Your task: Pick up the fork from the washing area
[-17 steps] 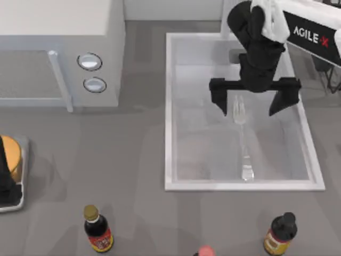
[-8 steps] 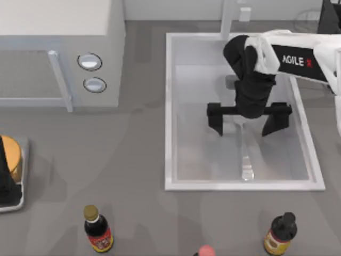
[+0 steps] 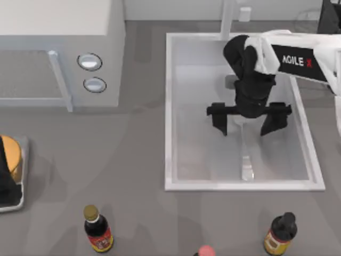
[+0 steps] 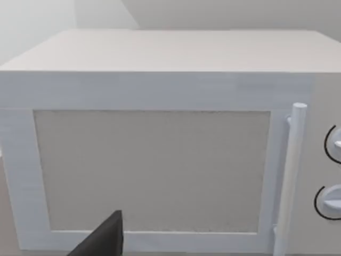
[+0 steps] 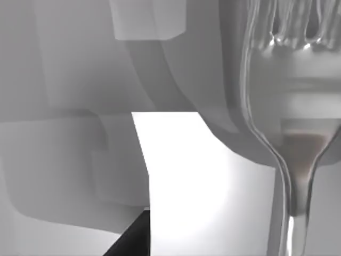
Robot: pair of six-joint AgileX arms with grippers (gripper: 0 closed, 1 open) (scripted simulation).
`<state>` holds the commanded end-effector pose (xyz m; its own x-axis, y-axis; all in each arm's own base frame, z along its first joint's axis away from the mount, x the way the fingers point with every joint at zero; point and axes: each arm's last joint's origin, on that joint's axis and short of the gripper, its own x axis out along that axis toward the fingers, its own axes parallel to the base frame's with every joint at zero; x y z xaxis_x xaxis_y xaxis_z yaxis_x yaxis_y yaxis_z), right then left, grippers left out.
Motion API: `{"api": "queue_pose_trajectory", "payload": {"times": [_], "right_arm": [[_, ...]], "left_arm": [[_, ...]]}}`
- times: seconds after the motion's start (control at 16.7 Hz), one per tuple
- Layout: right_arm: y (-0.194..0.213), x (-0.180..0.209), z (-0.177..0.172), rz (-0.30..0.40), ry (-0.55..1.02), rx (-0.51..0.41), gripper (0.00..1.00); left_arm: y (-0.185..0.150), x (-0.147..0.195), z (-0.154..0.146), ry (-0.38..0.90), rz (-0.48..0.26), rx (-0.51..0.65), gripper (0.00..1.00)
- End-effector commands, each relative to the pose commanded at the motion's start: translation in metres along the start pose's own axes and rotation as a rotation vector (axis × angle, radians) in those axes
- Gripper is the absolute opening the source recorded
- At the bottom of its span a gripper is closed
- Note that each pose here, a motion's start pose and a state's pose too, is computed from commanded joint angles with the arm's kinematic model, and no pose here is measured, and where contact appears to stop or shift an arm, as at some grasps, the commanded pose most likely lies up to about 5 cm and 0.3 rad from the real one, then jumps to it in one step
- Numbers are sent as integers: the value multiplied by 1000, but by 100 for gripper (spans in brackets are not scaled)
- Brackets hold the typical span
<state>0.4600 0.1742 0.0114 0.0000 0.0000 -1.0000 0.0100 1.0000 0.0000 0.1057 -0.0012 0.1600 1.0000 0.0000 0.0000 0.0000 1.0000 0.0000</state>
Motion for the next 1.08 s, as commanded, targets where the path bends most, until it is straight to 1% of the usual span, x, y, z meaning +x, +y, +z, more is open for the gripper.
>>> {"api": "queue_pose_trajectory", "payload": {"times": [0.42, 0.48, 0.9, 0.96, 1.08], "right_arm": [[0, 0, 0, 0, 0, 0, 2], [0, 0, 0, 0, 0, 0, 0], [0, 0, 0, 0, 0, 0, 0], [-1, -23, 5, 0, -44, -6, 0], [0, -28, 6, 1, -46, -6, 0]], "left_arm": [[0, 0, 0, 0, 0, 0, 100], [0, 0, 0, 0, 0, 0, 100], [0, 0, 0, 0, 0, 0, 100], [0, 0, 0, 0, 0, 0, 100], [0, 0, 0, 0, 0, 0, 100]]}}
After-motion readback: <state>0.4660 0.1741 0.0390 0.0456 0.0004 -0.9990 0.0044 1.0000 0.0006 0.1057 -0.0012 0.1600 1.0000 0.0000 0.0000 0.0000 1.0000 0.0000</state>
